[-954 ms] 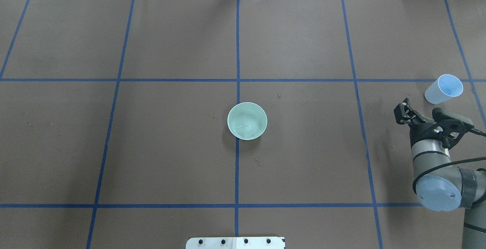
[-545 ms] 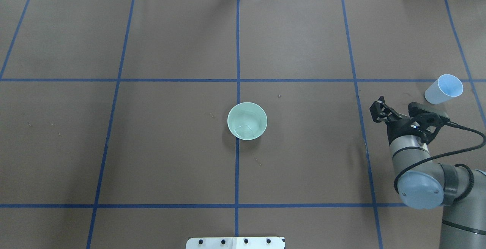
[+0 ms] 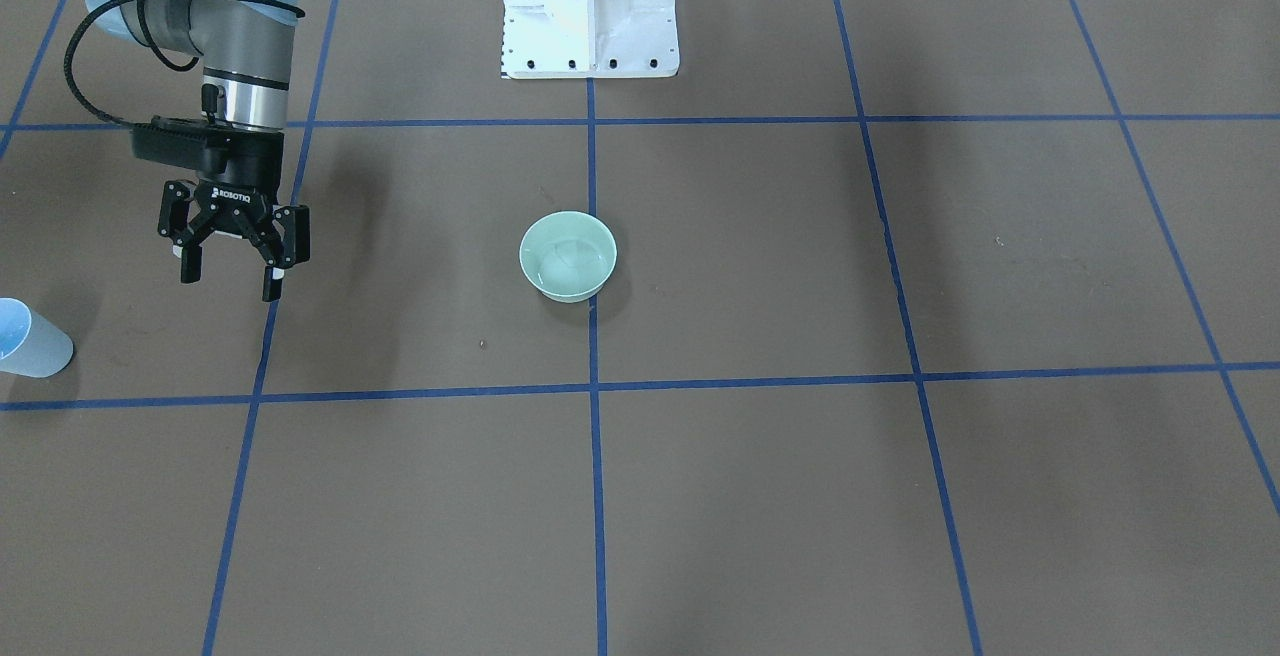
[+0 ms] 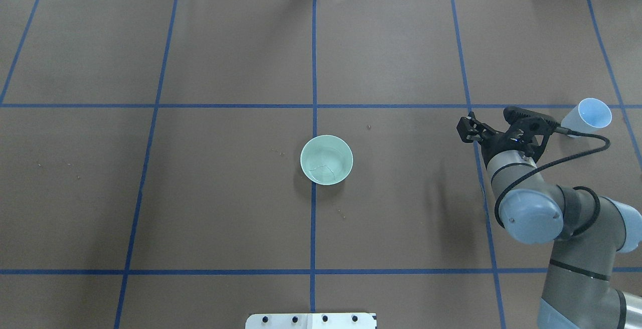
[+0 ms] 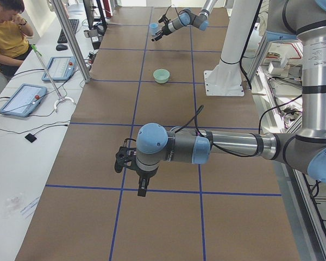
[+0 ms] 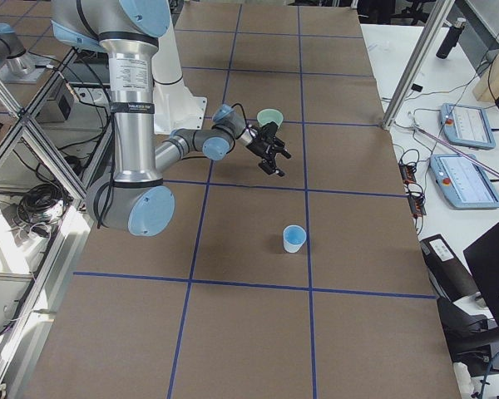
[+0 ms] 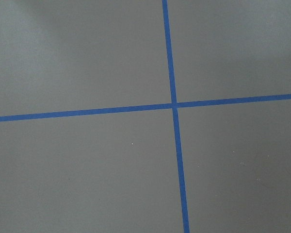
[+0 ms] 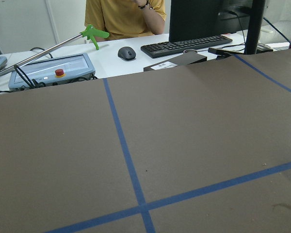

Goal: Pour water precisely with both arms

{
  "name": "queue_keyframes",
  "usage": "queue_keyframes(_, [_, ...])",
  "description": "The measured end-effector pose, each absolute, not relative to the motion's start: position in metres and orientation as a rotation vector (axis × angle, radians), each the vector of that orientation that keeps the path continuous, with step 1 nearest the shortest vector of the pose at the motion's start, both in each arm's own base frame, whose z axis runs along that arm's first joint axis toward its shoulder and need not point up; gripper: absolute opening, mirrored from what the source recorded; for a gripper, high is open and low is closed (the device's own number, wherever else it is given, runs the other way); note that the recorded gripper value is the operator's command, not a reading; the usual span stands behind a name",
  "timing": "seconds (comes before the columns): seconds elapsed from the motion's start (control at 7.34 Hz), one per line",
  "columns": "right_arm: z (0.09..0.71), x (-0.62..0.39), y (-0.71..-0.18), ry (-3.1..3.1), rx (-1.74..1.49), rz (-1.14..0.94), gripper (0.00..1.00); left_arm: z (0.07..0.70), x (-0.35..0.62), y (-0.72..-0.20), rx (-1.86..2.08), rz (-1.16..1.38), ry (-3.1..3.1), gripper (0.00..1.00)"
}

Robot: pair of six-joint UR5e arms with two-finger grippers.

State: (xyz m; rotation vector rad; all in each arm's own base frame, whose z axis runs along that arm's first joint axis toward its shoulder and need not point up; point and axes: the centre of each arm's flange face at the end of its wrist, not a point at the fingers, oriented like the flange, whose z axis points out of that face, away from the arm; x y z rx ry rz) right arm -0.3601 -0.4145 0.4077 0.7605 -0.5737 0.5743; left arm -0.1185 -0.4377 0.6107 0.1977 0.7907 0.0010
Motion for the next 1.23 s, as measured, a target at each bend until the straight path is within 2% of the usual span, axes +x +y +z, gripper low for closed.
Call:
queue_keyframes(0.54, [0.406,-0.223,-0.508,-0.536,0.63,0.322,1.0,0.553,-0.106,-0.458,0.281,0.007,0.807,1.0])
queue_keyframes(1.23, [0.464,-0.058,-0.551,-0.638,0.49,-0.012,1.0,0.471,0.017,-0.495,0.359,0.016,0.995,1.0])
